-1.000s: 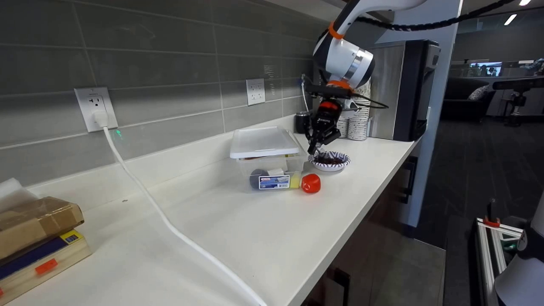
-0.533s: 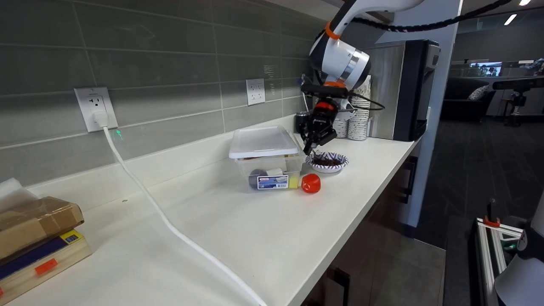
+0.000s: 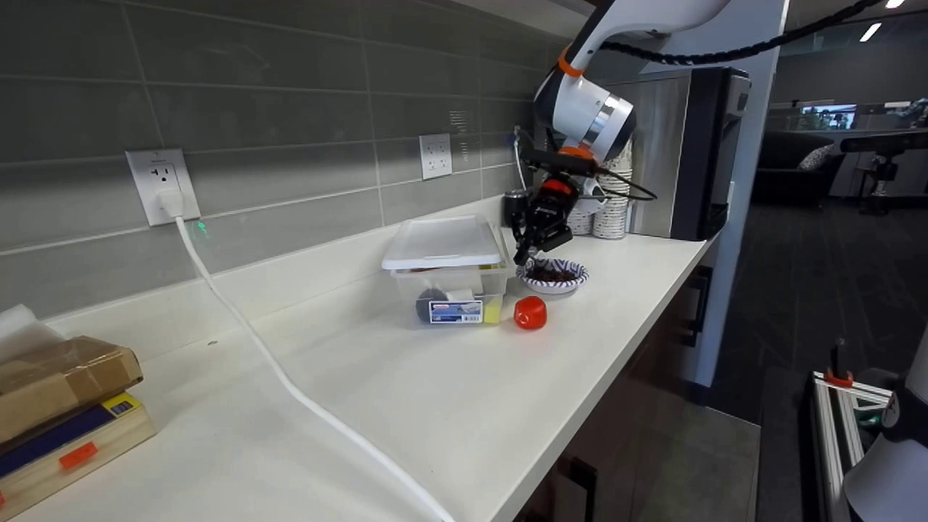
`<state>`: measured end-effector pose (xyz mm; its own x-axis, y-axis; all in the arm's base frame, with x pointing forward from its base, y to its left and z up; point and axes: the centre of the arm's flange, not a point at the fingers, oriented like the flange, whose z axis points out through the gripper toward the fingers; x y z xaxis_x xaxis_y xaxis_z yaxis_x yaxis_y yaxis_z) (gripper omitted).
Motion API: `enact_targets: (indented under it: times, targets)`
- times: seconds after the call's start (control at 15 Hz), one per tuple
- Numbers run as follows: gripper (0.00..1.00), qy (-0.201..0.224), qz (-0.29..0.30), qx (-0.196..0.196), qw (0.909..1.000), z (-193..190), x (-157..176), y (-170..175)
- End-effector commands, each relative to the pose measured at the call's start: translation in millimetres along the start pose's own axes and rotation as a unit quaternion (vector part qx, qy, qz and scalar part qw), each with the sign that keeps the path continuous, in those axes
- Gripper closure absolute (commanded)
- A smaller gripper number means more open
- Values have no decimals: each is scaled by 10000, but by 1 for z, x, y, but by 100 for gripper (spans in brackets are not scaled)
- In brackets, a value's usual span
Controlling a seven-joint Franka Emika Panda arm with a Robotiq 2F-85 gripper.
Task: Use the cake slicer to stir in the bowl
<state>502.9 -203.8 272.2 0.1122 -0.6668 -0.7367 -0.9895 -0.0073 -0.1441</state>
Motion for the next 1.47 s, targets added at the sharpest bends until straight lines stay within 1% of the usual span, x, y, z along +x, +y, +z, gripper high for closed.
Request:
enact_targets:
  times: [0.0,0.13,0.27,0.6,0.87,1.13,1.4]
  targets:
    - [99,-55,-271,395,9988,-18,20,-2]
    - [99,-31,-351,497,9981,-20,25,-2]
    - [99,23,-341,446,9984,-17,26,-3]
    - [99,67,64,12,10000,-9,9,-19]
    - [99,170,284,-311,9990,-2,-14,-37]
    - [99,248,455,-890,9947,14,-27,-41]
    - [99,215,501,-1257,9906,27,-42,-40]
